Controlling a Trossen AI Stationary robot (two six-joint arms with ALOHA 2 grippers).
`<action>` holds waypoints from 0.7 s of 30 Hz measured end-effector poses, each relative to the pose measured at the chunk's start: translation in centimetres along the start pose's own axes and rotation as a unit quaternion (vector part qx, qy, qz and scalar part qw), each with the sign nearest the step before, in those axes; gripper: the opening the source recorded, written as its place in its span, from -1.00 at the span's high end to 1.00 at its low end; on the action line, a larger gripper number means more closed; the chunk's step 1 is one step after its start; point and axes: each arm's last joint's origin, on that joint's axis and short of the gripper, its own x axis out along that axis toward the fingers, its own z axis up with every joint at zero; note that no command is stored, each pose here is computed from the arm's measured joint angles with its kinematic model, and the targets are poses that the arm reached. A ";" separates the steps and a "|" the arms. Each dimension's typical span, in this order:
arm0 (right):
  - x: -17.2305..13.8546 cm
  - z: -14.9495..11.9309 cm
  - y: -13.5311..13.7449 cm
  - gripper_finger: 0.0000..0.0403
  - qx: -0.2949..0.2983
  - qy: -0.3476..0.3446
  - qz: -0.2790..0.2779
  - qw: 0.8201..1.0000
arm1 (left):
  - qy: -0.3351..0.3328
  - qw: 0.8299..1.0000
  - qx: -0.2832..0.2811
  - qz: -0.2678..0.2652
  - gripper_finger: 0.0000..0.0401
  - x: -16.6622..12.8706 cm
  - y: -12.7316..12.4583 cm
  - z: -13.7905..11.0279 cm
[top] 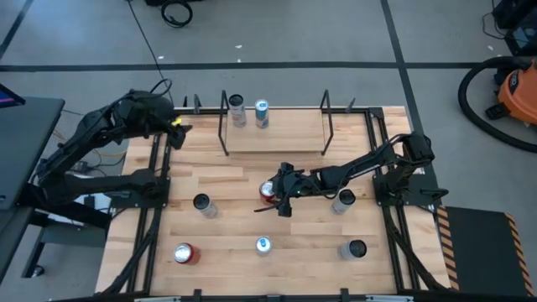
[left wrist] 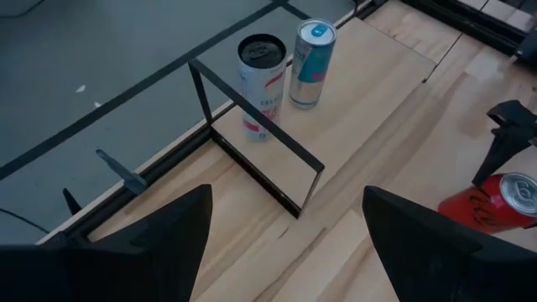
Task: Place canned beverage on shelf
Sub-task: Put the right red-black soda can on the shelf
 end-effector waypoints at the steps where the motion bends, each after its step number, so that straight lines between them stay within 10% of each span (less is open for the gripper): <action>1: 0.0 0.0 0.0 -0.72 0.001 -0.001 -0.001 1.000 | -0.003 1.000 -0.001 -0.001 -0.55 0.2 0.0 -0.4; 21: -1.7 2.5 -2.3 -0.58 0.010 -0.013 -0.016 1.000 | -0.044 0.996 -0.007 -0.080 -0.55 7.1 -0.7 -5.7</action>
